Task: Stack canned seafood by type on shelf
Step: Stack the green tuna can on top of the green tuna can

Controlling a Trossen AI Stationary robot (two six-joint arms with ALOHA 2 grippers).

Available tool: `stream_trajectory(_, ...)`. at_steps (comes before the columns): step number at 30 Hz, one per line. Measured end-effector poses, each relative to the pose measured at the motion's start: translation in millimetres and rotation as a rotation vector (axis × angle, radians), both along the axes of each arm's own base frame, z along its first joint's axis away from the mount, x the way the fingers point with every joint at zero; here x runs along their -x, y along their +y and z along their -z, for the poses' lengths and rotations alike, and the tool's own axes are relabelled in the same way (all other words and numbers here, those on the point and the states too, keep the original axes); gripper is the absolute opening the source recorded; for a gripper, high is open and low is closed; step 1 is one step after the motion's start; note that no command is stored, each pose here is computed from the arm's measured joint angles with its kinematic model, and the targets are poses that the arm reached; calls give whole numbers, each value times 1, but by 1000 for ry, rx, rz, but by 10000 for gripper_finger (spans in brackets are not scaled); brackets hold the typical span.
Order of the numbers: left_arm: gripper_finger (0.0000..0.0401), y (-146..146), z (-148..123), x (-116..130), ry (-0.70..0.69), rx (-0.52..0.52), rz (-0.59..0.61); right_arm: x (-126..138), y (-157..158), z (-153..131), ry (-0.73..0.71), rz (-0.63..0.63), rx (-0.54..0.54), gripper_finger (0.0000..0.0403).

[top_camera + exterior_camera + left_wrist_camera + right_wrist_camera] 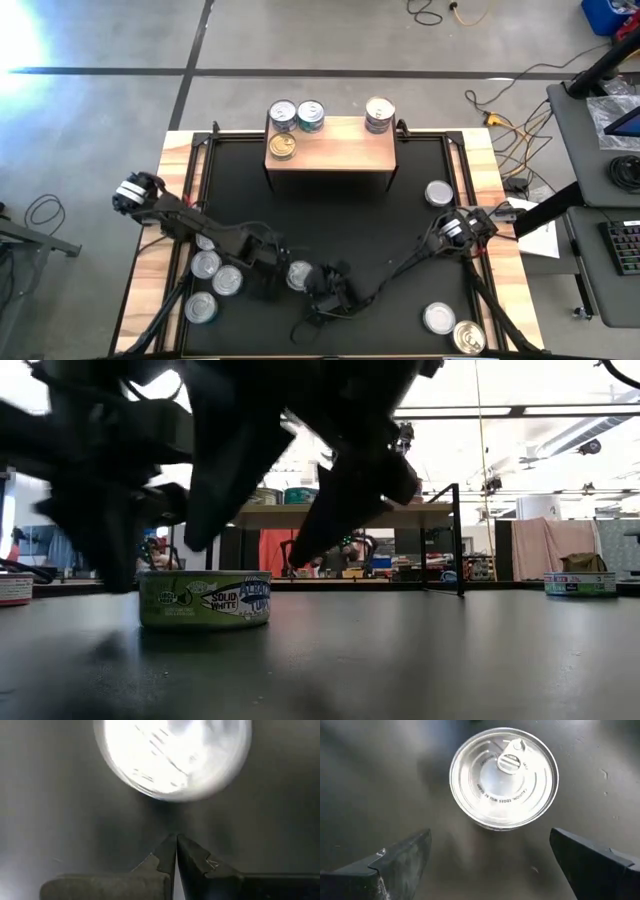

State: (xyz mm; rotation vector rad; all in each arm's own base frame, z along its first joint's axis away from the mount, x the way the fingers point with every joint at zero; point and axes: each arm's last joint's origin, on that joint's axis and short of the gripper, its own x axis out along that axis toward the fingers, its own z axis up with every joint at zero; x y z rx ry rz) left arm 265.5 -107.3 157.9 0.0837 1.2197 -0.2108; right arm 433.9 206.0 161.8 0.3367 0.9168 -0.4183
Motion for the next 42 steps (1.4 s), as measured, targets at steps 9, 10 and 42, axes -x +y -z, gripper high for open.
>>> stream_trajectory(9,0,20,14,-2,-192,110,-155,-7,5,42,-13,6,159,400)
stream_trajectory(10,0,18,18,-2,-179,126,-160,-10,4,45,-31,13,151,400)
stream_trajectory(42,0,-2,32,-10,-133,63,170,-39,-17,53,-133,-84,176,368)
